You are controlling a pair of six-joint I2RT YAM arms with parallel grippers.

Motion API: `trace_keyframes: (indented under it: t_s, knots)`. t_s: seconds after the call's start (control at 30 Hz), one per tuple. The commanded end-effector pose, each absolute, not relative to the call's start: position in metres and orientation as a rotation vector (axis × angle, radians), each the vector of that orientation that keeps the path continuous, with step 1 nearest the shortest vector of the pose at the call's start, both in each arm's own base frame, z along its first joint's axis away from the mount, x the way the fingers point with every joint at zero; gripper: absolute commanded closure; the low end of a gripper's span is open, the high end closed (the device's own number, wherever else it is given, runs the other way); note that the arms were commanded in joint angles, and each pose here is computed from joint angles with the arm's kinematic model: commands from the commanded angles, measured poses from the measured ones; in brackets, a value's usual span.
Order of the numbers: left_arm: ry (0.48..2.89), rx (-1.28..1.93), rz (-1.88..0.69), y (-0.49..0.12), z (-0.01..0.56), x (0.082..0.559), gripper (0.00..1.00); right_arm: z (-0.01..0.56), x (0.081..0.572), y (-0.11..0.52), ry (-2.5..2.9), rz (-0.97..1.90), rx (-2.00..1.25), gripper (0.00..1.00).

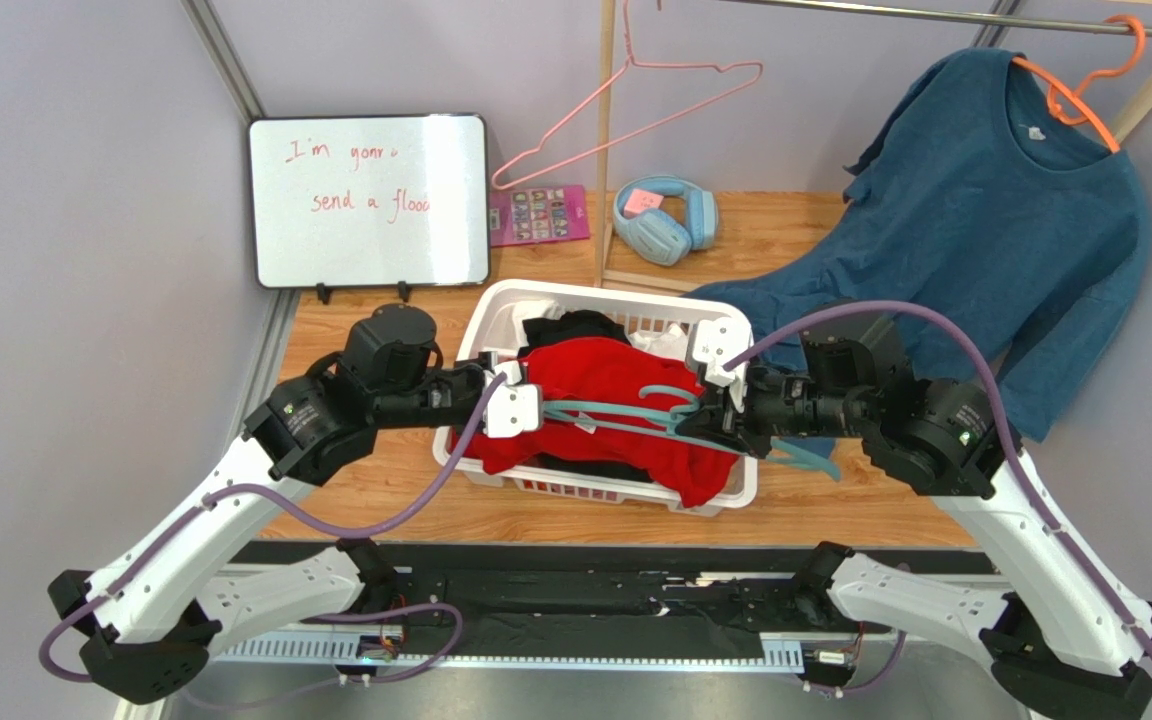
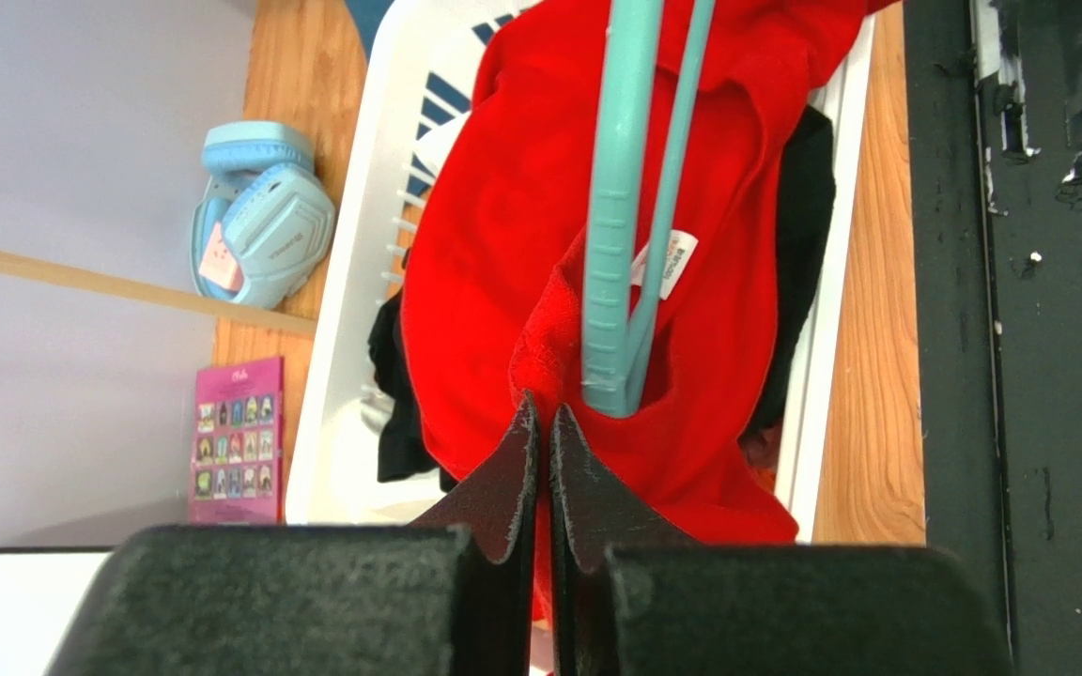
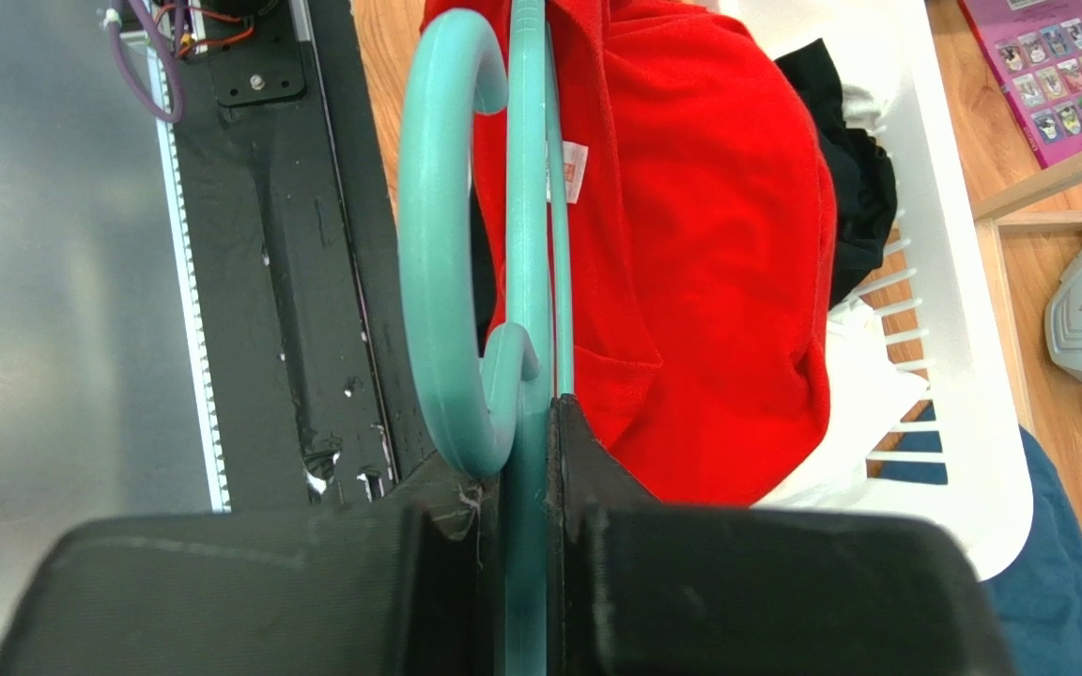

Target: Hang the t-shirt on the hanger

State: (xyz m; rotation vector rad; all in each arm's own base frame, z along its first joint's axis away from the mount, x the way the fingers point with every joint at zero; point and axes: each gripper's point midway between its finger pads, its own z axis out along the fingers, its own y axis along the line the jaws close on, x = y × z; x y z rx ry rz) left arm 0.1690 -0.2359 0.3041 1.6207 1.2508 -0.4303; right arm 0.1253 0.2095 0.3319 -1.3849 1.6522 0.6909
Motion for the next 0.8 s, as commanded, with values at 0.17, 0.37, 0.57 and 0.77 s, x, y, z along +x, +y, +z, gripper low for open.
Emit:
trace_keyframes:
  t_s: [0.17, 0.37, 0.57, 0.77]
  knots:
    - [1.158, 1.582, -0.510, -0.240, 0.337, 0.153, 1.00, 0.350, 0.146, 0.215, 1.612, 0.700, -1.218, 1.00]
    - [1.155, 1.571, -0.558, -0.249, 0.347, 0.152, 0.99, 0.351, 0.149, 0.230, 1.541, 0.752, -1.230, 1.00]
    - [1.161, 1.565, -0.623, -0.258, 0.355, 0.150, 0.99, 0.354, 0.146, 0.244, 1.448, 0.812, -1.271, 1.00]
    - [1.143, 1.570, -0.680, -0.267, 0.363, 0.148, 0.99, 0.360, 0.156, 0.260, 1.360, 0.832, -1.266, 1.00]
